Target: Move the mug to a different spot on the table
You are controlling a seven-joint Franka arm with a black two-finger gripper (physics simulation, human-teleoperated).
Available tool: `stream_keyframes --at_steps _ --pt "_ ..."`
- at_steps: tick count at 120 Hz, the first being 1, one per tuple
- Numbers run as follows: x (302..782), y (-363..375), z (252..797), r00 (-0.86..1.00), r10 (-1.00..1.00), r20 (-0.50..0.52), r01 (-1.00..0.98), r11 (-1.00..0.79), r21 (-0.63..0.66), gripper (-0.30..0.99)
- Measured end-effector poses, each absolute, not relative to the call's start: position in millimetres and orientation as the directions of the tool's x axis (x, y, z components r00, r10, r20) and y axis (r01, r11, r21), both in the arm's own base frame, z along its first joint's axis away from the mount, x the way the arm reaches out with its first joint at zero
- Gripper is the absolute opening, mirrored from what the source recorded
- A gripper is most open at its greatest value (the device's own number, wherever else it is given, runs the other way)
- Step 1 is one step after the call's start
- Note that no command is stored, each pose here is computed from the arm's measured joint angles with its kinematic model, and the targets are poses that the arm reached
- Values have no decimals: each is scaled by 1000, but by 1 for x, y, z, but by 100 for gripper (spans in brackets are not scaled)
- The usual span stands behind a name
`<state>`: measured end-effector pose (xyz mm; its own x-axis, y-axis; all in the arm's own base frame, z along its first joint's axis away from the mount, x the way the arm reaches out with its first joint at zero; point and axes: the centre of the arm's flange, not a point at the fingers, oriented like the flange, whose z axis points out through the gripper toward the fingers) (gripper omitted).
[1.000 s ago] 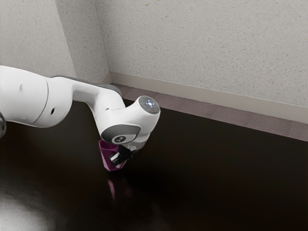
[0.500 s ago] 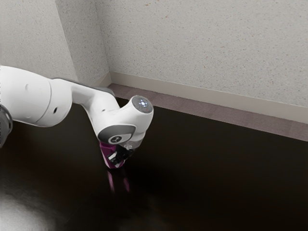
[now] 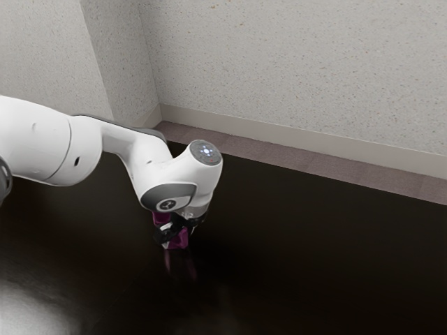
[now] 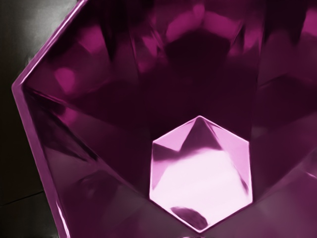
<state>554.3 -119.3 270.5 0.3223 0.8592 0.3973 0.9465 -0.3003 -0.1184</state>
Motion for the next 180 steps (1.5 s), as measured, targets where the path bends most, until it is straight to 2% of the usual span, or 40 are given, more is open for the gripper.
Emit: stream_keyframes --at_steps 22,52,88,112,139,159,180 --pt "542 -133 266 315 869 381 949 -299 -102 64" --pt "531 -148 263 272 891 364 961 -270 -57 68" --pt "526 -162 306 186 923 337 976 -213 44 69" --pt "523 -165 347 117 947 299 981 -157 112 69" --pt "555 -150 445 71 975 209 973 -114 201 69" --pt "588 -80 523 130 977 169 970 -160 182 69" --pt "608 -3 563 305 937 171 936 -328 127 69"
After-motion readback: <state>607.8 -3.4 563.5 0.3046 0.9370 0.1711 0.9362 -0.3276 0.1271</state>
